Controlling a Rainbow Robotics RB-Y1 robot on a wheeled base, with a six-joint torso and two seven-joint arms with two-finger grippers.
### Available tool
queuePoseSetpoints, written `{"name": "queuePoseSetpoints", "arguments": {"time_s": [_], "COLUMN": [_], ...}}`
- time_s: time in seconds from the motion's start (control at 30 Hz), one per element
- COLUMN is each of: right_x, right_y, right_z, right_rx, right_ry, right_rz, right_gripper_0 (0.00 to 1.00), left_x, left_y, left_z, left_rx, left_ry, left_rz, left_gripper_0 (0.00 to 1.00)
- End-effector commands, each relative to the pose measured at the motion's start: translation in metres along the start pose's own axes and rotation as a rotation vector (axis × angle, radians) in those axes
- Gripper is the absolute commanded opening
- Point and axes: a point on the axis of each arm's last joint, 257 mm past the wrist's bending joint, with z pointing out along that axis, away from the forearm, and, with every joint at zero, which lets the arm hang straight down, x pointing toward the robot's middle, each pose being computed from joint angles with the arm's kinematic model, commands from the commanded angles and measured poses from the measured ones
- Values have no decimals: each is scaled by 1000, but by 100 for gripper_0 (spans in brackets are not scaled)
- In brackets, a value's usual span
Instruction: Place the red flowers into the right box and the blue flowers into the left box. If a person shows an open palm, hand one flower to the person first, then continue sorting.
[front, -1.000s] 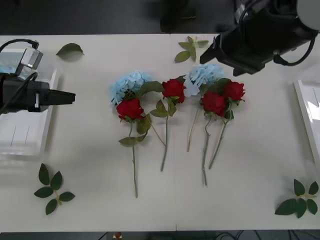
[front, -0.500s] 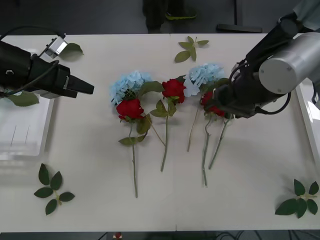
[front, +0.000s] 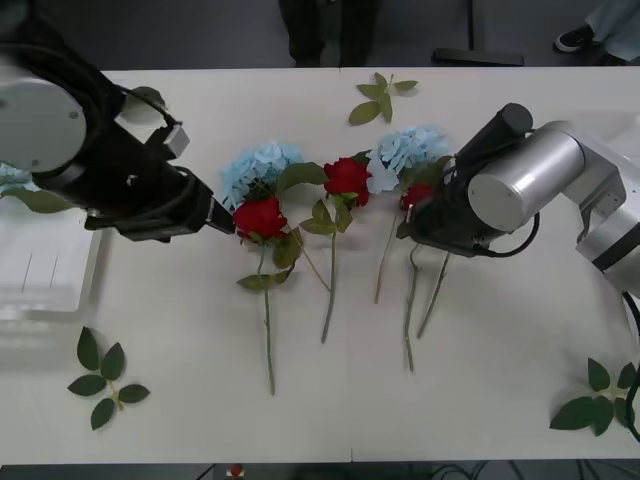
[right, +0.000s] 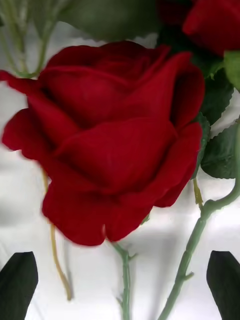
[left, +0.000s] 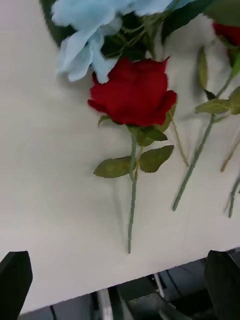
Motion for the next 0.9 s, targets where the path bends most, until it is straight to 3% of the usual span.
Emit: {"name": "queuePoseSetpoints", "arguments": {"time_s": [0.03, 0.6, 0.9], "right_x": [-8, -19, -18], "right_y": [1, -39, -58], "right_z": [0, 20, 26], "right_rx": [-2, 93, 133], "right_ry": [-16, -62, -58], "right_rz": [-16, -29, -23], "right_gripper_0": [98, 98, 99], "left_x": [-7, 18, 16], "left_y": [-17, -22, -30], "left_z": [-4, 16, 59], "left_rx": [-13, -89, -209], "left_ry": [-38, 17, -106], "left_rz": [0, -77, -47], "left_gripper_0": [100, 100, 100]}}
